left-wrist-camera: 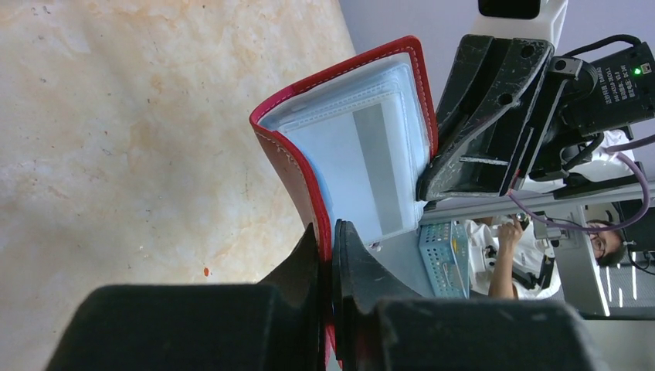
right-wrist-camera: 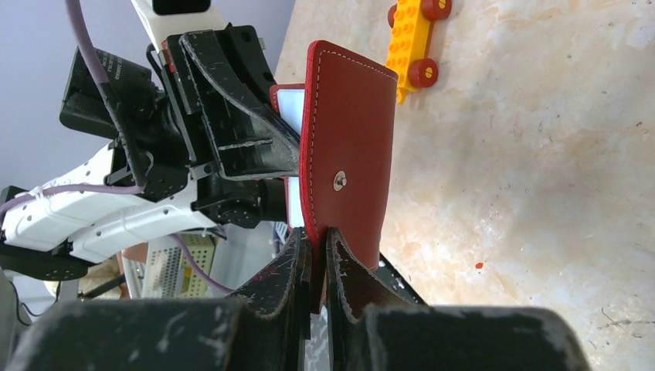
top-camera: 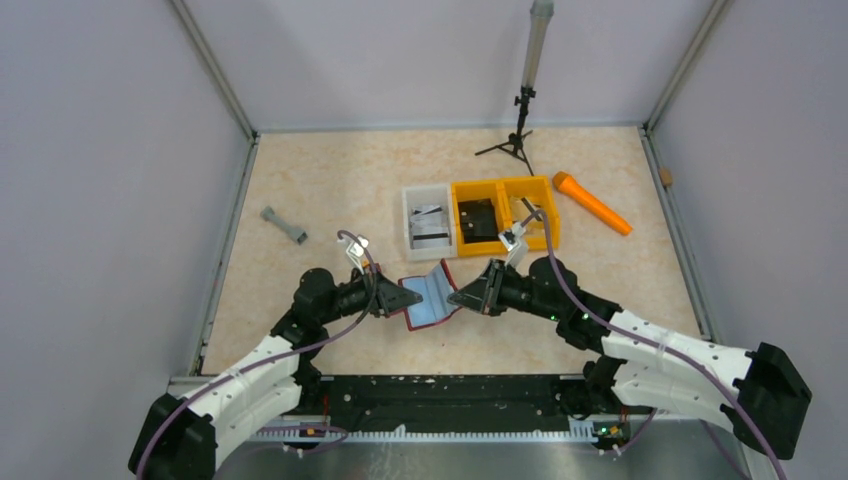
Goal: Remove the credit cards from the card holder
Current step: Remove the credit card from the card holder.
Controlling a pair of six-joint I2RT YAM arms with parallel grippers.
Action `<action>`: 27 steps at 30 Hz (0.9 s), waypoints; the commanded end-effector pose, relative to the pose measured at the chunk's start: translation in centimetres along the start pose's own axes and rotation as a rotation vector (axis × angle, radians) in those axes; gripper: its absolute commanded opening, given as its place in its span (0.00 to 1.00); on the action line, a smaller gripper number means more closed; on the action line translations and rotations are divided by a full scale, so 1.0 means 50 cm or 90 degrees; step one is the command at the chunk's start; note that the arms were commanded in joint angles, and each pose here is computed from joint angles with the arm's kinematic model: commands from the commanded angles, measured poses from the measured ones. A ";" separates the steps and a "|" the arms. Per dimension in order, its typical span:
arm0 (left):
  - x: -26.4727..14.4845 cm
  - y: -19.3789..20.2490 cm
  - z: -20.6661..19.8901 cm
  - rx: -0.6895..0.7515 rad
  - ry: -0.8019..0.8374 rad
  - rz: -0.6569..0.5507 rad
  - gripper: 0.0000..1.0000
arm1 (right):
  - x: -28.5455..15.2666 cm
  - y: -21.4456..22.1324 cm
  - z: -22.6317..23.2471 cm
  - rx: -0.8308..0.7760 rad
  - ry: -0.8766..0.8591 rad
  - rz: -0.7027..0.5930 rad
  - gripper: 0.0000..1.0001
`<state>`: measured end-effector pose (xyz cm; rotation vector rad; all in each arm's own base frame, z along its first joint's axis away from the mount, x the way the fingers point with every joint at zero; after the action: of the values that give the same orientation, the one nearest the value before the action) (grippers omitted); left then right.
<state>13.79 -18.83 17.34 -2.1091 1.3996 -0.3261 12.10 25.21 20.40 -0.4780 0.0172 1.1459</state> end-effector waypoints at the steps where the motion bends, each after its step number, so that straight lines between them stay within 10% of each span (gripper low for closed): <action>1: 0.004 -0.035 -0.034 0.052 0.038 -0.034 0.00 | -0.005 -0.016 0.093 -0.024 -0.116 0.001 0.00; 13: -0.004 -0.042 -0.056 0.055 0.072 -0.054 0.00 | 0.009 -0.014 0.053 -0.088 -0.007 0.010 0.02; 27: -0.001 -0.041 -0.054 0.066 0.051 -0.040 0.00 | 0.043 0.008 0.018 -0.137 0.080 0.049 0.34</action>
<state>13.70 -18.68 17.44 -2.1115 1.3830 -0.3212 12.20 27.00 19.59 -0.7187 0.0562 1.2039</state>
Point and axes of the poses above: each gripper's point midway between its finger pads, its own x axis out along the fingers, its own z axis along the line the jaws close on, y = z × x, the point moved 6 cm from there along -x, back along the fingers, and after that the axes turned 9 degrees about x, right-handed, at the moved point
